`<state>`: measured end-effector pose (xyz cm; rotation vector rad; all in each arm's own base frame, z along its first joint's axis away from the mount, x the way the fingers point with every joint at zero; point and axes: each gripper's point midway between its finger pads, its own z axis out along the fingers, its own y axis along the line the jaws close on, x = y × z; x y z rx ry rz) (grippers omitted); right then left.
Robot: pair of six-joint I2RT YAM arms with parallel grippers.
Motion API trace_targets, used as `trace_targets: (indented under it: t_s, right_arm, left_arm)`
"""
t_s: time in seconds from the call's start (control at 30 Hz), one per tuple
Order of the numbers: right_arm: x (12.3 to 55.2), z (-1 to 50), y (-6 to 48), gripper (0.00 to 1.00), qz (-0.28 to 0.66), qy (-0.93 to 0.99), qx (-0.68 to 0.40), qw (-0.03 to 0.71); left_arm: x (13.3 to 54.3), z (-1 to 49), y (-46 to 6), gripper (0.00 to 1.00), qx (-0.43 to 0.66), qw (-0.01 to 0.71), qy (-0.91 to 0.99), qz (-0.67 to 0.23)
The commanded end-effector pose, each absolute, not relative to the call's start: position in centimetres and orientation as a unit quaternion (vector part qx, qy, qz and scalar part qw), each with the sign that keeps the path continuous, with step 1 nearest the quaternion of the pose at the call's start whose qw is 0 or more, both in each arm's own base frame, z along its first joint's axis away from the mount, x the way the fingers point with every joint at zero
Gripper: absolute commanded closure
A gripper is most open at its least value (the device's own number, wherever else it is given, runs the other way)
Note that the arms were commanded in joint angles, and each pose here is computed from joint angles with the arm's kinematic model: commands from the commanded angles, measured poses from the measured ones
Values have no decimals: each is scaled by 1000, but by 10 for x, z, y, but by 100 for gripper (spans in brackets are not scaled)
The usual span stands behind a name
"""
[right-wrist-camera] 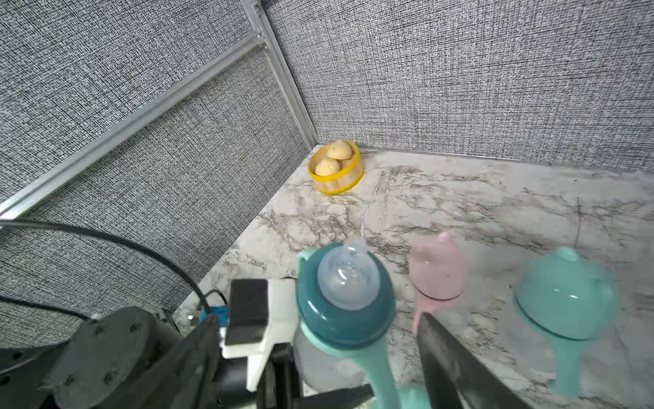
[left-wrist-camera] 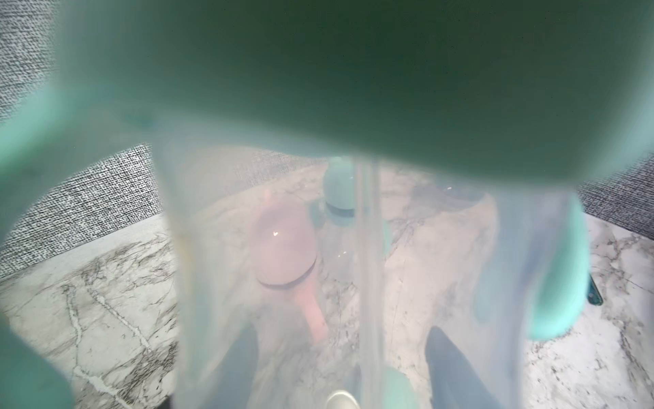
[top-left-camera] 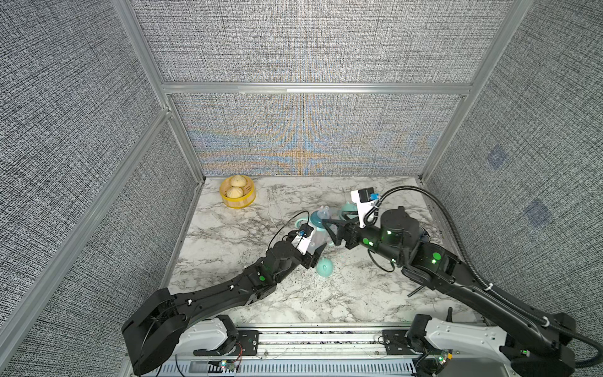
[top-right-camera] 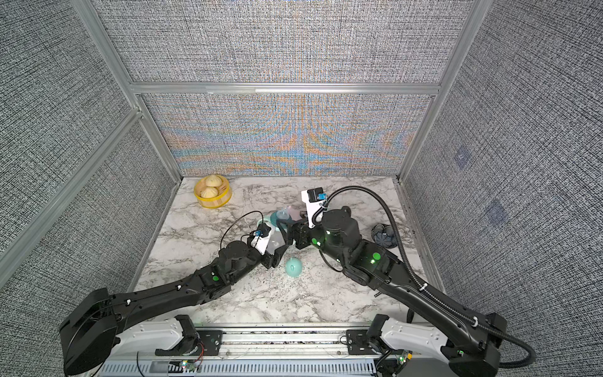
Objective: Assemble the baby bottles
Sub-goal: Screw the nipple onto the baby bottle.
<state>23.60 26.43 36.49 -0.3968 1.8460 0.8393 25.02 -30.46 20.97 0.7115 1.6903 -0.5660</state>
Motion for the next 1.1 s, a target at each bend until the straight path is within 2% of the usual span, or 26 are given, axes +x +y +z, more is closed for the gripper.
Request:
trace_targets:
  t_s: [0.0,0.43,0.6,0.9,1.0,1.07]
  right_arm:
    - [216,361,269,13,376,747,-239,493]
    - [209,323,269,12,378,760,-279,450]
    - [214,302,277,12,379,768,-280,434]
    - [226,294,290,13,406,762,-254,437]
    - [229,294,294,18,419,755,-242,443]
    - [231,294,294,25,419,756,-237,444]
  left_arm:
    - [241,217,-313,100,324,566,708,-272]
    - [207,228,-330,100,384,542,657,-355]
    - [202,230,-332,100,390,539,650,-368]
    - [197,232,-333,100,393,542,637,-382]
    - [196,230,-333,100,396,540,638,-381]
    - [196,229,-333,100,396,539,638,-381]
